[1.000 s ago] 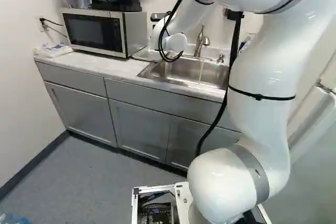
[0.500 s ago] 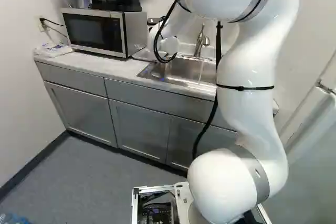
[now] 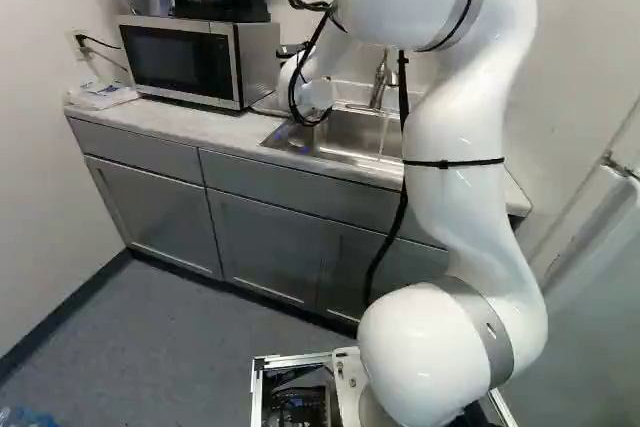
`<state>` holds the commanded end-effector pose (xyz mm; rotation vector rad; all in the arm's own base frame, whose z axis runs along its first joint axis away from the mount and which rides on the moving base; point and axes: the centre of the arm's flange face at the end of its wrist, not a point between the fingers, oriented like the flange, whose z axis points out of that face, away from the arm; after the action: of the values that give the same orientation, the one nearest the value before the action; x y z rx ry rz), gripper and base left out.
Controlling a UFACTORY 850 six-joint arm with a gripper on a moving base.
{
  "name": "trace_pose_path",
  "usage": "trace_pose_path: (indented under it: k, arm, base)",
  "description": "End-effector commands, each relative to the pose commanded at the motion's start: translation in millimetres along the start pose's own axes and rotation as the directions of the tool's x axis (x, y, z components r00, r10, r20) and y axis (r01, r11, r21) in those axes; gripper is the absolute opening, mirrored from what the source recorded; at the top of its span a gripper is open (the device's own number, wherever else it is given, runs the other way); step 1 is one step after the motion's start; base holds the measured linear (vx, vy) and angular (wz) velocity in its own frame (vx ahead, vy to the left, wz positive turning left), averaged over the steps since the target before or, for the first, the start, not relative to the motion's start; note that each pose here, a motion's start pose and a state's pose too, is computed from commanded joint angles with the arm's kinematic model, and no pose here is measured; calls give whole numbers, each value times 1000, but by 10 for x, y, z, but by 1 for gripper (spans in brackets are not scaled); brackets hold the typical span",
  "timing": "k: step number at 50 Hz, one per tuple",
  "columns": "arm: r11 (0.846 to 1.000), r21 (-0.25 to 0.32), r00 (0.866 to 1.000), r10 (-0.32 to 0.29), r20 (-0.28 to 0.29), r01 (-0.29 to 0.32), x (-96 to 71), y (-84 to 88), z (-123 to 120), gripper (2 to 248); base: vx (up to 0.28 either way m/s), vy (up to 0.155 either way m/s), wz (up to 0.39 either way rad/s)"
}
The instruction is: Rinse the cup and place it in the tray
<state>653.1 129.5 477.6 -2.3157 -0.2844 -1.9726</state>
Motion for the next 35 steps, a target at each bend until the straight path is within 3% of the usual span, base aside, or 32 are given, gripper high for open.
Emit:
trace_pose_path:
  k: [35]
  arm:
    - [999, -23, 999, 30, 23, -29, -60, 18, 10, 121]
  base:
    - [0, 0, 0]
